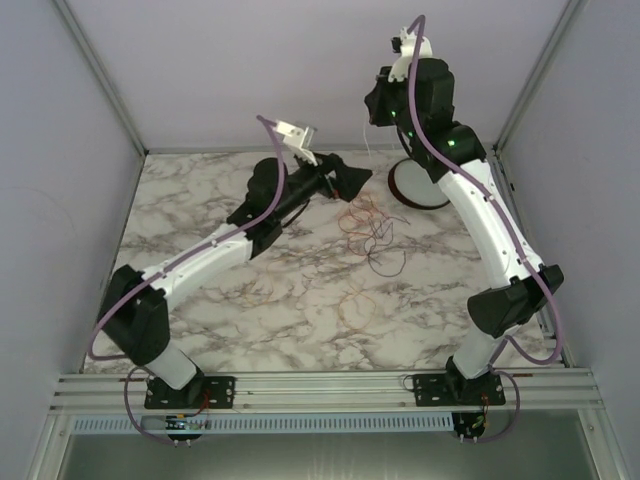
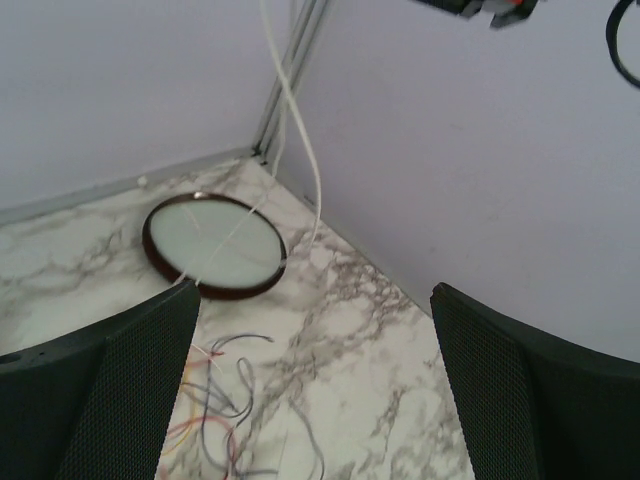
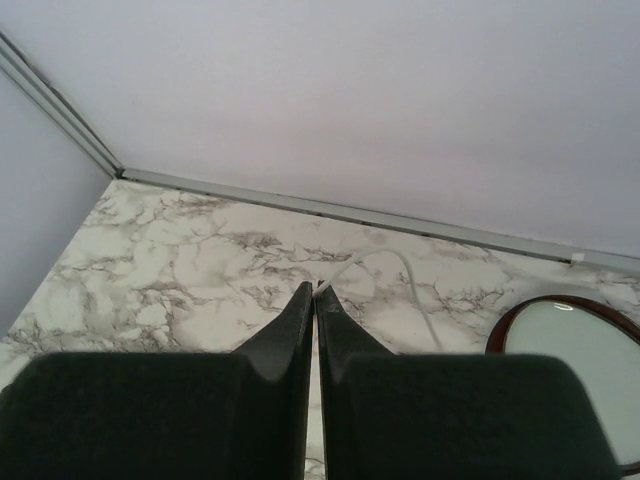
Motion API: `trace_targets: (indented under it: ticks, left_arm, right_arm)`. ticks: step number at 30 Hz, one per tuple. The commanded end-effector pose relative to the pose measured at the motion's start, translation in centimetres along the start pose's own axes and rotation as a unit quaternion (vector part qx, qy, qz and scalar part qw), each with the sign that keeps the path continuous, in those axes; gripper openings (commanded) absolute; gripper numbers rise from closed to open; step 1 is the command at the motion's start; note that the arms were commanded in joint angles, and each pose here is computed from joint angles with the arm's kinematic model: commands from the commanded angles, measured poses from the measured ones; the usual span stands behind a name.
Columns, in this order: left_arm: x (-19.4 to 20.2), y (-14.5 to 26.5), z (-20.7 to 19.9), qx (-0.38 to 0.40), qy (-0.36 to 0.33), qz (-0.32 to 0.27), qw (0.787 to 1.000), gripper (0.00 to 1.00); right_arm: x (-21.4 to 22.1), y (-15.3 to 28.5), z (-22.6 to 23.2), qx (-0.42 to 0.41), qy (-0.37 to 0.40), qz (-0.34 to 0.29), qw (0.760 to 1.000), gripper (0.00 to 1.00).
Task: Zip-tie the wires
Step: Untie the cable at the center of the board.
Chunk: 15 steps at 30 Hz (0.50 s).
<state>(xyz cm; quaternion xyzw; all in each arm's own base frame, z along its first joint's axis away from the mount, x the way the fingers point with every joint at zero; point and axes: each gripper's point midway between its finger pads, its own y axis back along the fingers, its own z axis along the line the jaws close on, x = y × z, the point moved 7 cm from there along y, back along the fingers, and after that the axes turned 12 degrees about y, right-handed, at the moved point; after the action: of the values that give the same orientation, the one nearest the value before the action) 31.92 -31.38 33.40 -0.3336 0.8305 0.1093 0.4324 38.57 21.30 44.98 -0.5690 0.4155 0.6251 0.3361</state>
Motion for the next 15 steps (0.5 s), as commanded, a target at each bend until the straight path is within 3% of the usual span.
trace_targets:
  ticks: [1, 5, 8, 10, 14, 15]
  left_arm:
    - [-1.9, -3.1, -1.9, 0.055, -0.032, -0.037, 0.997, 0.99]
    - [-1.5, -5.7, -1.8, 0.061, -0.034, -0.031, 0.997, 0.91]
    - [-1.0, -7.0, -1.2, 0.056, -0.035, -0.028, 0.997, 0.76]
    - [-0.7, -7.5, -0.8, 0.053, -0.035, -0.024, 0.998, 0.59]
    - [-0.6, -7.3, -0.8, 0.051, -0.039, -0.020, 0.998, 0.04]
    - [-0.8, -7.1, -0.9, 0.049, -0.044, -0.020, 0.998, 0.00]
  right_arm:
    - [-3.0, 1.1, -0.6, 0.013, -0.010, -0.048, 0.999, 0.00]
    - [-3.3, 1.7, -1.0, 0.020, -0.017, -0.053, 0.998, 0.00]
    - [-3.7, 2.3, -1.2, 0.019, -0.023, -0.060, 0.998, 0.00]
    - [-3.9, 2.8, -1.4, 0.023, -0.025, -0.064, 0.997, 0.00]
    - [-3.9, 3.8, -2.2, 0.036, -0.027, -0.067, 0.997, 0.00]
    - [-3.9, 4.1, -2.4, 0.038, -0.028, -0.069, 0.997, 0.00]
